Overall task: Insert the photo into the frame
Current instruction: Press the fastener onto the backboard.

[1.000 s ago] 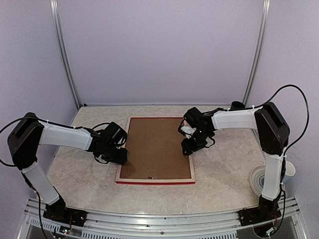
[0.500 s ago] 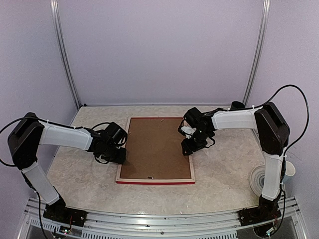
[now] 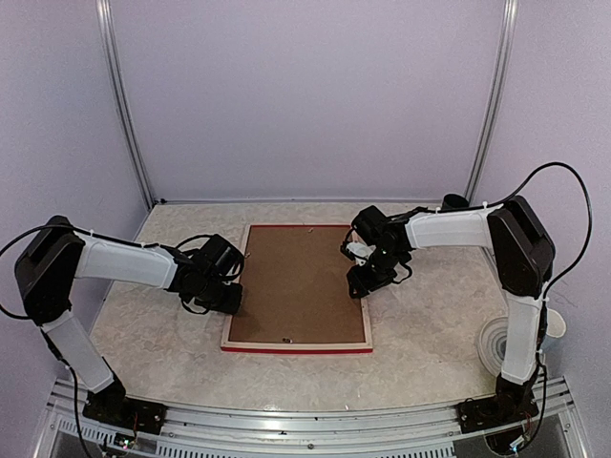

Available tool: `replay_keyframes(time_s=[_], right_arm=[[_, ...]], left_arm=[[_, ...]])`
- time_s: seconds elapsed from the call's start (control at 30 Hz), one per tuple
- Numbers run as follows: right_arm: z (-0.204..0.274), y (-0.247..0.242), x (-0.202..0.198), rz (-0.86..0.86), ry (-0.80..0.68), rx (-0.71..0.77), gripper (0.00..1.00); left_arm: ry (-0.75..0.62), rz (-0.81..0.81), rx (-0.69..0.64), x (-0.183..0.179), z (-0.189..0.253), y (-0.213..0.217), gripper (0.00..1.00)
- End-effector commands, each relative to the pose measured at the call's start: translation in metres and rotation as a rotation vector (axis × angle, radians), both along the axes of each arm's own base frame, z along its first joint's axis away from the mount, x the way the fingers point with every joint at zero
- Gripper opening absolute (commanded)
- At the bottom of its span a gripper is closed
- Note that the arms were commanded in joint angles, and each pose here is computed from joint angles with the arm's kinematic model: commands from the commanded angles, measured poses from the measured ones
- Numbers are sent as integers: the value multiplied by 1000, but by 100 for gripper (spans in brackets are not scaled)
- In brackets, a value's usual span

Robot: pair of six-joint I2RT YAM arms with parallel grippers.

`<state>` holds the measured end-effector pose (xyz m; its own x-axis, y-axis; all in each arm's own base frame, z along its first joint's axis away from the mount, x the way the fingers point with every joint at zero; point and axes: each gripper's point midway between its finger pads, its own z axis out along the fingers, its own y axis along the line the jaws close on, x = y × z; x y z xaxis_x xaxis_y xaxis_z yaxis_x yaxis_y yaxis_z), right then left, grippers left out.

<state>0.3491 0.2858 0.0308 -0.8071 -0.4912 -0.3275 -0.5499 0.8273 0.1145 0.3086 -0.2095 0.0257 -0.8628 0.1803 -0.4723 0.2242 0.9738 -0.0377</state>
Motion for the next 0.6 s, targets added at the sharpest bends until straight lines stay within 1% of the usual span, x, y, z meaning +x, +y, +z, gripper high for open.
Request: replay_keyframes(time_s=[0.0,0.2,0.37,0.47,0.57], right_arm=[[-3,-2,-4,4,11,-4,53],[-3,-1,-4,6,11,-5,53],[-2,-1,-4,6,9,-4,53],[-2,-1,-4,5,8,-4,53],[-1,-1,-3,5,6,-3,55]], left_arm=[[28,16,48,-11,-9,14,26],[10,23,31,-10,-4,13,27],[-17,20,-3,-7,7,7,35],[-37,19,-23,-5,16,5,36],[-57,23,-39,-2,24,3,43]])
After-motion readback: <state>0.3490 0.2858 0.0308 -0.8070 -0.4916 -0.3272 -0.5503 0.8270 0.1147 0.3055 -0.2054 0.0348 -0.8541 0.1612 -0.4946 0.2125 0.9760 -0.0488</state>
